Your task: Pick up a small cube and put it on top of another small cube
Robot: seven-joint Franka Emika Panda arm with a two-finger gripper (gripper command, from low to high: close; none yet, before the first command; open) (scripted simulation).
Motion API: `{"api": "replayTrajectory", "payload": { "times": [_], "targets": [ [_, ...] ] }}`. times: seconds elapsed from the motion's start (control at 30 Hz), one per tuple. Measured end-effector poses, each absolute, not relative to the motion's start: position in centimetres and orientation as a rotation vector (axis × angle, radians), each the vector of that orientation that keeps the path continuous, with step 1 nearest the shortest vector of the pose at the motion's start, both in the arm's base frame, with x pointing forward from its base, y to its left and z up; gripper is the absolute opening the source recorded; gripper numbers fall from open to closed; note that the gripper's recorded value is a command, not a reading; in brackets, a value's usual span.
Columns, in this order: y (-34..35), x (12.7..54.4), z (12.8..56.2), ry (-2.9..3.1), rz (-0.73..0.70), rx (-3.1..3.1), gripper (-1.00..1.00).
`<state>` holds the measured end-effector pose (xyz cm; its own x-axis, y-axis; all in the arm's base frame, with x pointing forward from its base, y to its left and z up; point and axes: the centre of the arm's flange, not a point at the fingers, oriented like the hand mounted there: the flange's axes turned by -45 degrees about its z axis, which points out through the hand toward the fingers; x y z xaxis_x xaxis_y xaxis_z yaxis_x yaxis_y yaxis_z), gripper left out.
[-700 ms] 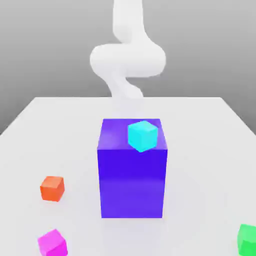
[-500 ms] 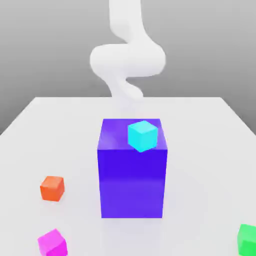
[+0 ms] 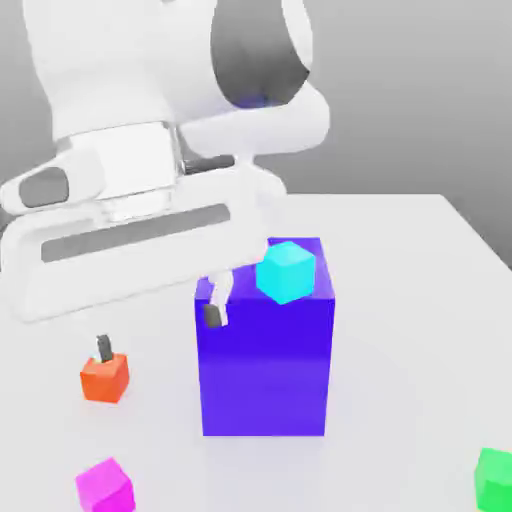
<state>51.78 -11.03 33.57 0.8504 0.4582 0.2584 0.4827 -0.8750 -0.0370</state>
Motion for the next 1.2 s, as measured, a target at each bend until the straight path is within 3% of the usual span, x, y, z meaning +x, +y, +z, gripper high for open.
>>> {"api": "replayTrajectory", "payload": {
  "times": [0.33, 0.47, 0.5, 0.7, 0.87, 1.03, 1.2],
  "targets": [
    [-16.7, 49.0, 19.9, -1.074, -0.031, -2.943, 0.0],
    [-17.3, 48.8, 14.4, -1.105, -0.003, -2.943, 0.0],
    [-17.3, 48.7, 13.3, -1.104, -0.001, -2.942, -1.0],
    [-17.2, 48.7, 12.8, -1.103, 0.001, -2.94, -1.0],
    [-17.2, 48.7, 18.1, -1.106, 0.001, -2.94, -1.0],
    [-6.0, 52.1, 20.1, -1.47, 0.005, -2.759, -1.0],
    [6.4, 52.9, 21.3, -1.832, 0.009, -2.528, -1.0]
  ]
}}
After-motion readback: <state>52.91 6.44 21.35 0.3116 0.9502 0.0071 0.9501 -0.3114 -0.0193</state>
